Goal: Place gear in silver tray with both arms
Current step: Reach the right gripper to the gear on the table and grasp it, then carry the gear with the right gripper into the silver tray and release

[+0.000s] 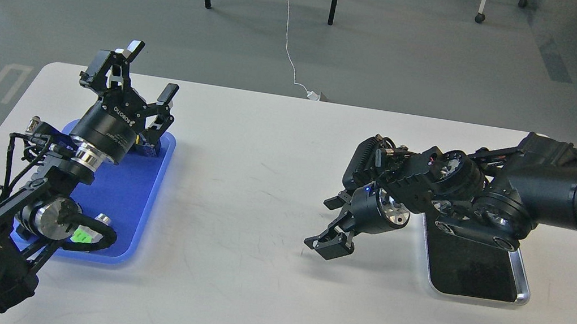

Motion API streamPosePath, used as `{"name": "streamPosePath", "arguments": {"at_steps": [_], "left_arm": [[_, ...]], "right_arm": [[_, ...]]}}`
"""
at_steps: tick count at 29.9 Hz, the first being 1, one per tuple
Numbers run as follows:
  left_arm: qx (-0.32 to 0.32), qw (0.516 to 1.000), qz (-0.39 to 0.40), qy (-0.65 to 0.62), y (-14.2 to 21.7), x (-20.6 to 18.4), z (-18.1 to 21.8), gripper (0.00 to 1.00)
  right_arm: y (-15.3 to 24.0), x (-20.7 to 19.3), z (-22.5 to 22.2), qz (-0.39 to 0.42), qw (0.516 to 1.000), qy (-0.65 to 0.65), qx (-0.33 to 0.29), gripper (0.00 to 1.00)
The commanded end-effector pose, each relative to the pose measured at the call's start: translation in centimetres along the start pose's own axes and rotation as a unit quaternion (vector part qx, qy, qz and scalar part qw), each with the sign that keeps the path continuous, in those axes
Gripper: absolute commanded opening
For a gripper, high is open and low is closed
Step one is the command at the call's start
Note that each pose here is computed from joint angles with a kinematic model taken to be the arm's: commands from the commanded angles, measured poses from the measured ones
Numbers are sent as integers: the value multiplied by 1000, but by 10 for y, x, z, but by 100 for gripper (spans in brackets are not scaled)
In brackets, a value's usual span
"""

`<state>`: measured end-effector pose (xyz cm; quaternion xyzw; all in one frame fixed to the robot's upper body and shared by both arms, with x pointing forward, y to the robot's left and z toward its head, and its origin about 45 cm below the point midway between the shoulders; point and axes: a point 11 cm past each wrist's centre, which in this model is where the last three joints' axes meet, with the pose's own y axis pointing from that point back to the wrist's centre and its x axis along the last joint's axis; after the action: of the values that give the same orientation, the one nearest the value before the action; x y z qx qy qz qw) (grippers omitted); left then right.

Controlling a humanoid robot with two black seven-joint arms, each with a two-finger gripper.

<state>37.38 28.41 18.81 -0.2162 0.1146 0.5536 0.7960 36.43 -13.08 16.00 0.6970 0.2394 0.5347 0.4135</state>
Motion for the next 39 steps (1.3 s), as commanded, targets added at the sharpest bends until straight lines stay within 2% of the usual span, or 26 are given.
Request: {"name": "streamPosePath", "arguments": {"at_steps": [1,4,6,19,23,26,28,39], "left_arm": [[0,1000,0,1,0,0,-1,98],[1,1000,0,2,1,0,-1,98],[1,1000,0,2,1,0,-1,98],[1,1000,0,3,1,-1,-2,98],[1,1000,0,2,2,0,-2,98],[1,1000,0,2,2,0,-2,98],[1,1000,0,3,1,-1,-2,98],[3,1000,2,3,4,0,-4,98]], "right_arm": [[-4,-2,-3,-2,1000,-1,4,87],[-4,-4,-2,-3,1000,-3,4,72],[-5,-9,-2,-11,1000,-2,2,68],[-10,-27,0,-23,1000,-15,0,68],[-10,-27,3,-22,1000,-15,-4,62],[-9,-30,3,-26,1000,-15,-5,53],[-9,-32,4,-29,999,-15,-6,51],[-8,-32,6,-28,999,-14,-9,11]]}}
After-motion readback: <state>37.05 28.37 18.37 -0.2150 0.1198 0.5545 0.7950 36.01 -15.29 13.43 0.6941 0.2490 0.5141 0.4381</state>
